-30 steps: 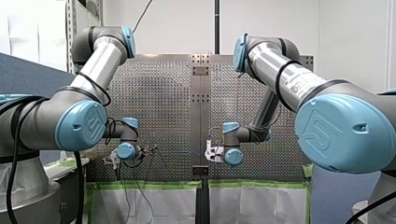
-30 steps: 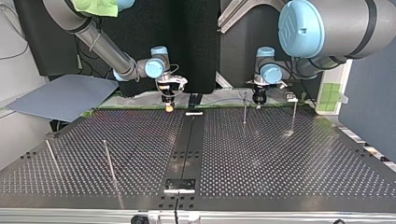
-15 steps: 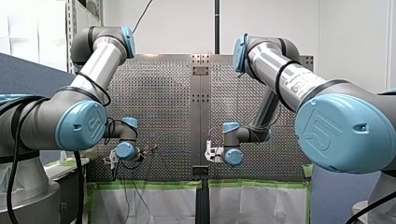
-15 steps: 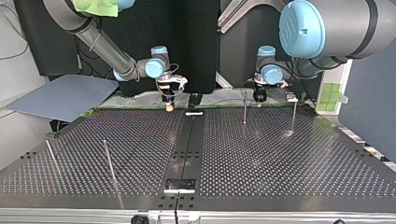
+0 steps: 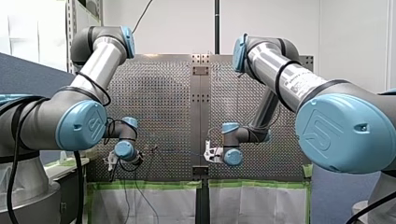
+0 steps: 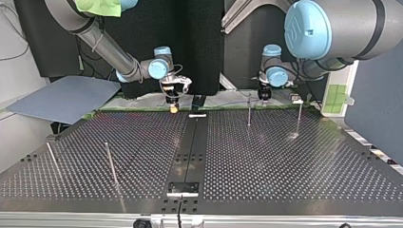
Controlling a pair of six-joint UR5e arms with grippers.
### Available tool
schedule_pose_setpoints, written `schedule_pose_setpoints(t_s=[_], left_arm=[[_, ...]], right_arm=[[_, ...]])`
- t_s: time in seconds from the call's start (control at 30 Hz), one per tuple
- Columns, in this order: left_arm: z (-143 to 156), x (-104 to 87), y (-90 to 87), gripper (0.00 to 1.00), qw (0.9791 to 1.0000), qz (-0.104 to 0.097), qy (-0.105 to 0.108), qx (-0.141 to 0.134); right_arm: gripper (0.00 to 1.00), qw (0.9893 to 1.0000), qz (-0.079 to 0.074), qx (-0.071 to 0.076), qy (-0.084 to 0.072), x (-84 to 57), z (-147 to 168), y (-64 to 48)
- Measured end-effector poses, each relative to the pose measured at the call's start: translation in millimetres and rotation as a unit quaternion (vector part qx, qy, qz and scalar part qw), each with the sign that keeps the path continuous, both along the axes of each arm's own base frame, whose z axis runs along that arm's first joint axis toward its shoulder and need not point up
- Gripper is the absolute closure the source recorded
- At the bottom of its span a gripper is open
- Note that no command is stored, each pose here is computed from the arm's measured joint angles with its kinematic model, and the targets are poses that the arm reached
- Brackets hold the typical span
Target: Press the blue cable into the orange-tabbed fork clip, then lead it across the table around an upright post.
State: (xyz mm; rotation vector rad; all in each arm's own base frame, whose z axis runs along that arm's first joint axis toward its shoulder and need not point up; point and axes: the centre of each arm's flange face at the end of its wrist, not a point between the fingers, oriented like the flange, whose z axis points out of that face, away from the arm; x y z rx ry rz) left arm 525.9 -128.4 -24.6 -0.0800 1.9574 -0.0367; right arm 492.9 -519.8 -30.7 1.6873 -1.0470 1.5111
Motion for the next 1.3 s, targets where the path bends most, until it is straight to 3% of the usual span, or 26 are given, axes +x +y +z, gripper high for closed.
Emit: schedule_pose_setpoints(t_s=[0.17, 0.47, 0.77, 1.0, 1.17, 1.3], left_arm=[[2.7, -9.0, -2.5, 0.00, 0.9999, -0.014, 0.009, -0.001], [27.8, -30.1, -9.1, 0.00, 0.9996, -0.022, -0.013, -0.014], [51.0, -68.4, -16.5, 0.00, 0.9991, -0.041, 0.001, -0.007], [66.8, -94.3, -23.0, 0.00, 0.9985, -0.054, -0.001, 0.001], [77.2, -109.9, -31.6, 0.00, 0.9976, -0.068, -0.012, -0.002], [86.2, -113.3, -41.3, 0.00, 0.9957, -0.084, -0.033, -0.020]], right_arm=[[1.00, 1.0000, 0.000, 0.001, 0.001, -0.5, -0.9, 0.0], [1.00, 1.0000, 0.000, 0.001, 0.001, -0.6, -1.1, -0.1], [1.00, 1.0000, 0.000, 0.002, 0.001, -1.3, -1.3, -0.3], [1.00, 1.0000, 0.000, 0.003, 0.002, -0.8, -1.8, 0.4], [1.00, 1.0000, 0.001, 0.003, 0.002, -0.4, -2.1, 0.8], [1.00, 1.0000, 0.001, 0.003, 0.001, -0.4, -2.3, 1.0]])
